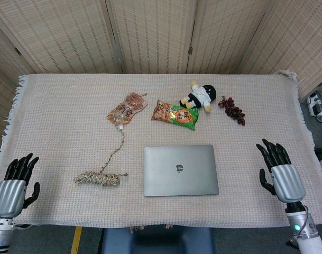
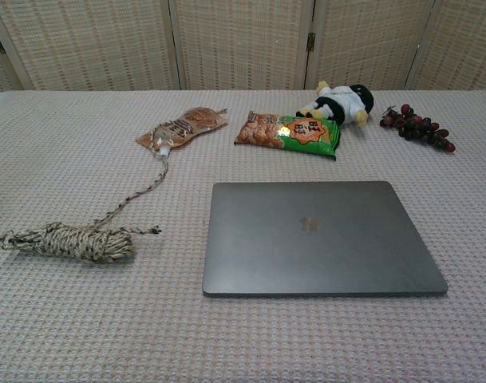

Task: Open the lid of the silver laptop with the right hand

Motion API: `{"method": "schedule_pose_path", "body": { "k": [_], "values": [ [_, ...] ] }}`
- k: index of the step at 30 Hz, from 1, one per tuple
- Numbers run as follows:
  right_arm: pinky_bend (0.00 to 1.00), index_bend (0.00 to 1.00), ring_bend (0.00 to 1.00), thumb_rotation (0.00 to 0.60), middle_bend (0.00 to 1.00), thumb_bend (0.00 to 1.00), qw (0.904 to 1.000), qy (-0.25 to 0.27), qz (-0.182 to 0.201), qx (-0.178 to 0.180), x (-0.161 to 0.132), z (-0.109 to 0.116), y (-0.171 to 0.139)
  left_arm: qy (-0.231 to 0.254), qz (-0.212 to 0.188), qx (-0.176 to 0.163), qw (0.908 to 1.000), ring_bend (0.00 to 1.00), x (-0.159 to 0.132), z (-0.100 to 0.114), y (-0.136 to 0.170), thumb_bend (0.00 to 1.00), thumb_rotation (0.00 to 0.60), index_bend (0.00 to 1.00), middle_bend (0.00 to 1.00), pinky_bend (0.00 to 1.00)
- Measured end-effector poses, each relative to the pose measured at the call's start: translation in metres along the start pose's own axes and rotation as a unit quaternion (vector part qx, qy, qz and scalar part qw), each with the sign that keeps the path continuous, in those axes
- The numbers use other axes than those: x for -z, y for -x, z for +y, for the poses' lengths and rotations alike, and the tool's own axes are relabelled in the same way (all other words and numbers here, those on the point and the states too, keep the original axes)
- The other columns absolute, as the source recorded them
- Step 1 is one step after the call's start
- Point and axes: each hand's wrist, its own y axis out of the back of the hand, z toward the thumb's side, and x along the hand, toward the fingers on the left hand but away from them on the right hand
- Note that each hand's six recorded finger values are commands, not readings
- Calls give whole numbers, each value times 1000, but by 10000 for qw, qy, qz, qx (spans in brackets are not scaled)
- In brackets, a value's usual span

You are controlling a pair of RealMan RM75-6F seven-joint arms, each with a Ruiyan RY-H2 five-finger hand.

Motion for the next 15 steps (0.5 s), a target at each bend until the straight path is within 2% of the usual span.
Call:
{"method": "schedule_pose_path", "body": {
  "k": [6, 15],
  "values": [
    [0, 0, 0, 600, 0, 697, 10000, 27, 56, 11, 0, -2, -11, 13, -24, 7, 10000, 13, -2, -1, 1, 629, 600, 66, 51, 0],
    [0, 0, 0, 600, 0, 697, 9997, 44, 246, -85, -6, -8, -12, 49, -47, -2, 10000, 13, -1, -1, 3, 630, 600, 66, 51, 0]
  ]
}}
